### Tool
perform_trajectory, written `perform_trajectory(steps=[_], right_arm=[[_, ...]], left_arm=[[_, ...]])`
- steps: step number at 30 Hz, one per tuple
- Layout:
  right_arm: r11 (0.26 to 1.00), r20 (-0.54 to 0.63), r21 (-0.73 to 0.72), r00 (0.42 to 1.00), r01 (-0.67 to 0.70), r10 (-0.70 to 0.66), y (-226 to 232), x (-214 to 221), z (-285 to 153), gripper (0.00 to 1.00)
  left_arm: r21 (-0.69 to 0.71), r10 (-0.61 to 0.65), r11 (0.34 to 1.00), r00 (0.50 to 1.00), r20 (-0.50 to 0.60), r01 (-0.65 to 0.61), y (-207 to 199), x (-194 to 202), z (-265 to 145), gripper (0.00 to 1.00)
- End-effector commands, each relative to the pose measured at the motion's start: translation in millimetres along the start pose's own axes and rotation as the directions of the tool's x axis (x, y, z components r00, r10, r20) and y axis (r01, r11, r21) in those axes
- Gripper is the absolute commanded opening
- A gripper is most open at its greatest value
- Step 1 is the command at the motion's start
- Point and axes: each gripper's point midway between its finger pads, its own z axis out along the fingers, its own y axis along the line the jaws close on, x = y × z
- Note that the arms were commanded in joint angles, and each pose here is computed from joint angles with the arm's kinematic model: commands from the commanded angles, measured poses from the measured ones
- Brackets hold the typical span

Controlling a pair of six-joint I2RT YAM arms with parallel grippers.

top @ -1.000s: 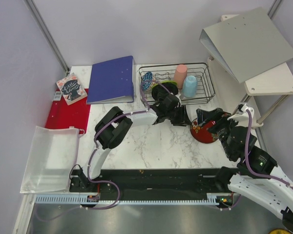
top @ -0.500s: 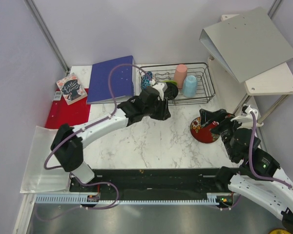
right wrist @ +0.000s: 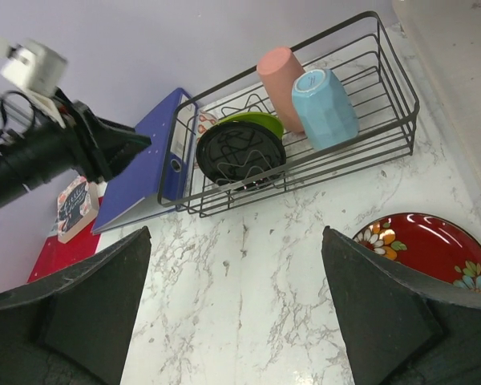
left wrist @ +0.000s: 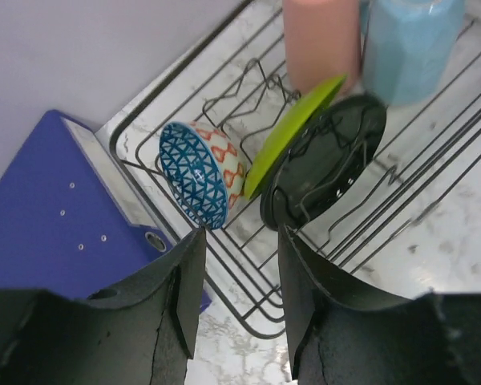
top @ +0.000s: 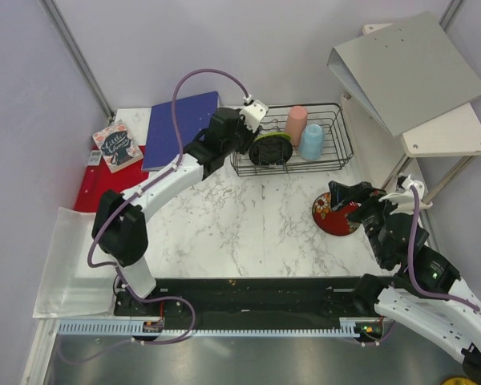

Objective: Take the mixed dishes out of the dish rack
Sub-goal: Pick up the plate from the dish rack.

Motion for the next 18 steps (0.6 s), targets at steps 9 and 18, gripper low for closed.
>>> perform_trajectory(steps=[9,18], right_arm=[[0.997,0.019,0.044,0.997,0.069,-0.07,-10,-2,3,0.95],[0.991,-0.004,0.067,0.993,0.119,-0.119,-7,9,15,0.95]], left_arm=[[0.22,0.069,0.968,0.972,0.223,-0.119,28,20,34,0.46],[0.375,0.051,0.911,0.948,0.315,-0.174,-7,32,37,0.42]])
